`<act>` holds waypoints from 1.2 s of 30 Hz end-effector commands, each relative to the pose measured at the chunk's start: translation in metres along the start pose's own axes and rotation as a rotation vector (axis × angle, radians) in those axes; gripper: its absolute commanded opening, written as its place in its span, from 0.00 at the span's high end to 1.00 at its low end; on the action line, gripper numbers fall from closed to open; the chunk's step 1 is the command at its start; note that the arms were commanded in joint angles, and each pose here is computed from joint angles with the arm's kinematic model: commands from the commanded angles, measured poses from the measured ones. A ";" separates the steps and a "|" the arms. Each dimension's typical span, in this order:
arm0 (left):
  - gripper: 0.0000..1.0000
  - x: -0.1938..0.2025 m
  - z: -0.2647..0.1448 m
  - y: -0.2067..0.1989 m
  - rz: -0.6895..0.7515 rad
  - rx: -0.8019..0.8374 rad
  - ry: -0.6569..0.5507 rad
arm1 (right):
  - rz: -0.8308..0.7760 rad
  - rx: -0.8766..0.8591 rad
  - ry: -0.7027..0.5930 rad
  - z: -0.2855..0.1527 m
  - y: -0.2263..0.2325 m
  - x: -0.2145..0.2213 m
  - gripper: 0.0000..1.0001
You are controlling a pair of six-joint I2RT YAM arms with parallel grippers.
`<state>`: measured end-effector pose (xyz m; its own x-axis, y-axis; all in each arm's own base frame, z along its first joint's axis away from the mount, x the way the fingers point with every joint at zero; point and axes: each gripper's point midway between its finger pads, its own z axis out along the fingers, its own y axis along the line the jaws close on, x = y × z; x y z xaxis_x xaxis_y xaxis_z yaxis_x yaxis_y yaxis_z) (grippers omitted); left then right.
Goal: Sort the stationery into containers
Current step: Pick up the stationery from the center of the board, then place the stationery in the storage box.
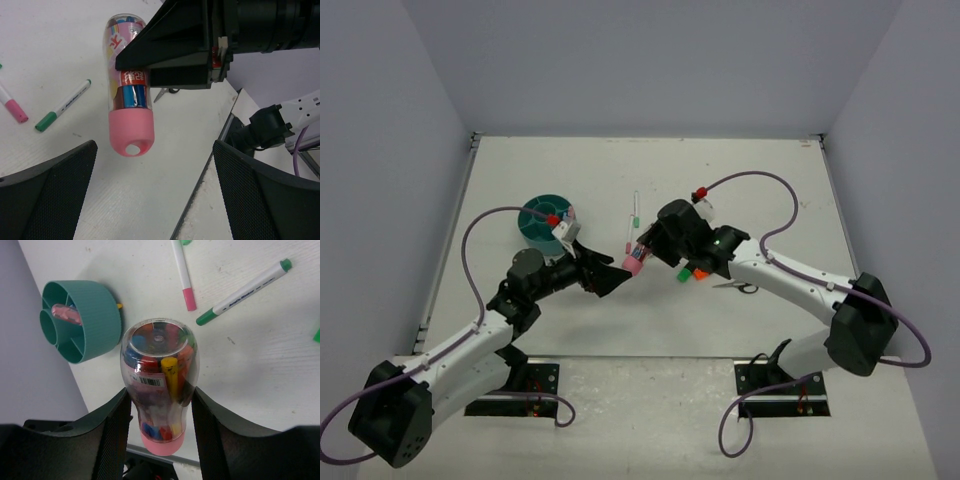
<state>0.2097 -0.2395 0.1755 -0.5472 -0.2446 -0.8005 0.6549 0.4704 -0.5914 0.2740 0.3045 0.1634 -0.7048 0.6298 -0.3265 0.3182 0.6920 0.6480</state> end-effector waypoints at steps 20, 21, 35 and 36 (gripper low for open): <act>0.26 -0.032 0.020 -0.022 -0.007 0.113 -0.093 | -0.002 -0.266 0.041 -0.046 0.066 0.014 1.00; 0.29 -0.030 0.021 -0.023 -0.015 0.122 -0.088 | -0.002 -0.272 0.043 -0.047 0.068 0.015 1.00; 1.00 -0.029 0.025 -0.028 -0.042 0.152 -0.060 | -0.001 -0.293 0.023 -0.055 0.067 0.011 1.00; 1.00 -0.036 0.025 -0.029 -0.029 0.136 -0.071 | -0.003 -0.298 0.017 -0.056 0.067 0.009 1.00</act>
<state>0.2218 -0.2609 0.1805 -0.6059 -0.3027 -0.7357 0.6345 0.3739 -0.6764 0.2483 0.3345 0.2090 -0.7531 0.5791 -0.3121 0.1716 0.6309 0.7566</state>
